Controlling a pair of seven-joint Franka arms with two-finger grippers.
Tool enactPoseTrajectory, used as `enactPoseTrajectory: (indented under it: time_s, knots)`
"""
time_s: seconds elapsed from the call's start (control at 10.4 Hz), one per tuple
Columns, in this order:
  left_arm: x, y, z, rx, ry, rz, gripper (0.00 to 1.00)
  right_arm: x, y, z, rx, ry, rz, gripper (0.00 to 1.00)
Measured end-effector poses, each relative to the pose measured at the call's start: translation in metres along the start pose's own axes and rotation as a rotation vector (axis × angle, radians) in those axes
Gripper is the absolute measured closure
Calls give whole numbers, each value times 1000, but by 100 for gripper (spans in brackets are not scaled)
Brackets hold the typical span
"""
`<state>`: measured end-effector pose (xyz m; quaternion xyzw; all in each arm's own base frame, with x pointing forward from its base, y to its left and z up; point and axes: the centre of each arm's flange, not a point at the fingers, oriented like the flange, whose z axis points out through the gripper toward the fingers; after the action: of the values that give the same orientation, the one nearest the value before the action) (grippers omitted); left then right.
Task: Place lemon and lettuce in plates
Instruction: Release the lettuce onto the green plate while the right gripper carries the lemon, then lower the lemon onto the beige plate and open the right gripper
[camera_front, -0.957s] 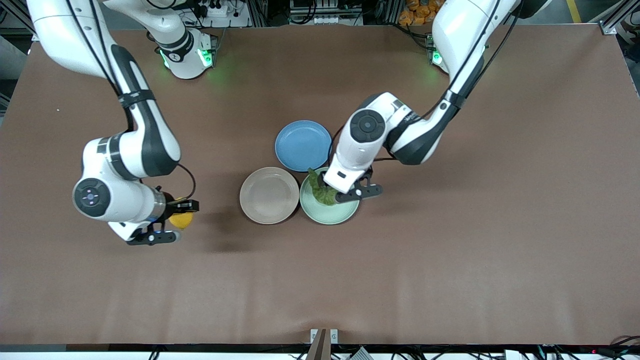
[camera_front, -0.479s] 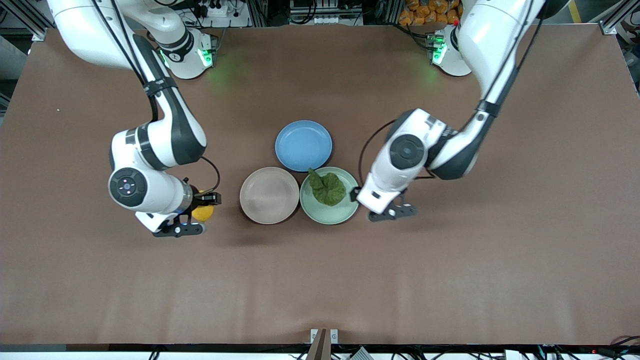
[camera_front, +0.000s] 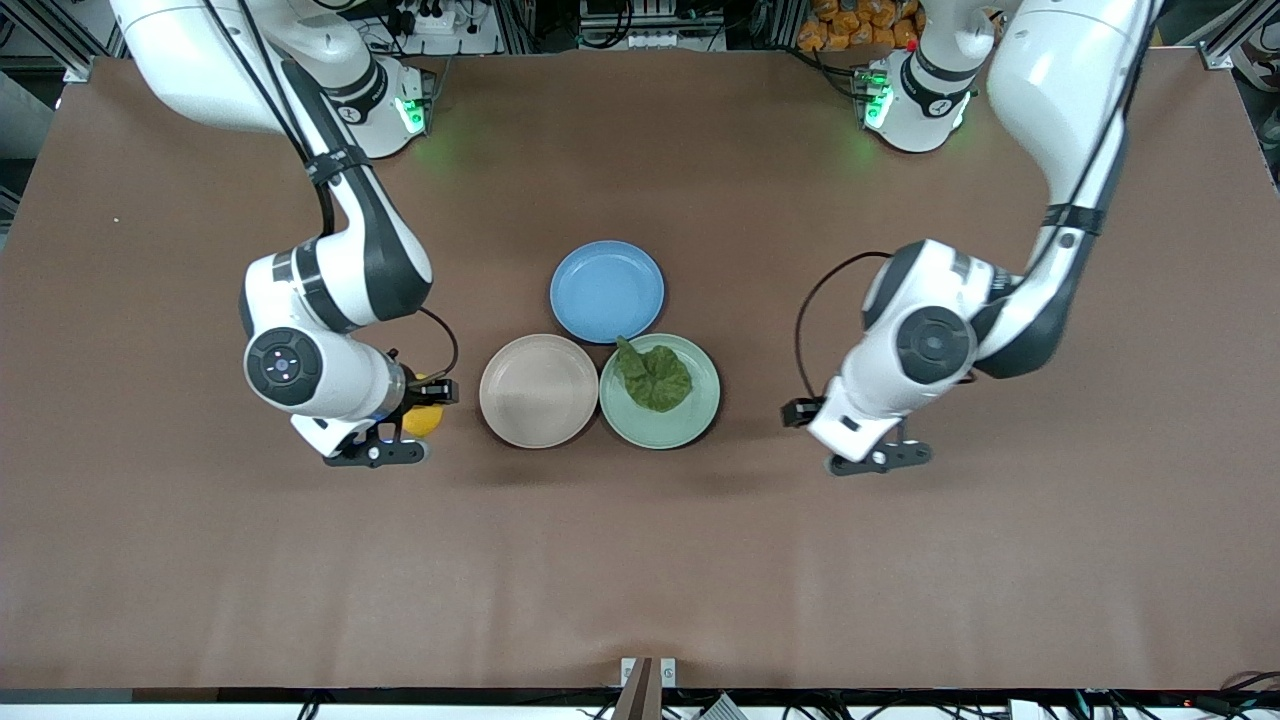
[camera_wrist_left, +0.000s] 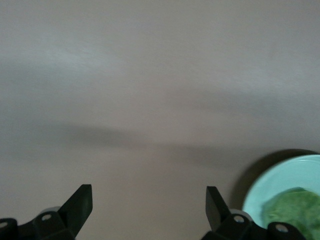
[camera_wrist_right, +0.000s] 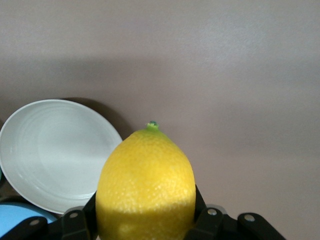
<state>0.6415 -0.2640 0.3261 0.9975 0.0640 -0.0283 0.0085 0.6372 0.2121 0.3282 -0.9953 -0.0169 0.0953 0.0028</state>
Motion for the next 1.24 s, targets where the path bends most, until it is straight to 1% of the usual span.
enactPoseTrajectory:
  time_s: [0.38, 0.57, 0.77, 1.05, 1.15, 1.24]
  knots:
    - [36, -104, -27, 26, -34, 12, 0, -19, -37, -10, -17, -16, -10, 32]
    - [38, -148, -39, 53, -96, 32, 0, -30, -56, -10, -28, -26, -18, 32]
    - [45, -188, -47, 55, -110, 2, 0, -37, -74, -7, -37, -31, -19, 32]
    - [51, -291, -78, 56, -115, -119, 0, -47, -97, 4, -51, -42, -44, 32]
    - [49, -319, -93, 56, -105, -149, 0, -51, -106, 15, -60, -52, -57, 32]
    - [46, -331, -104, 57, -92, -168, 0, -53, -115, 29, -66, -59, -69, 32]
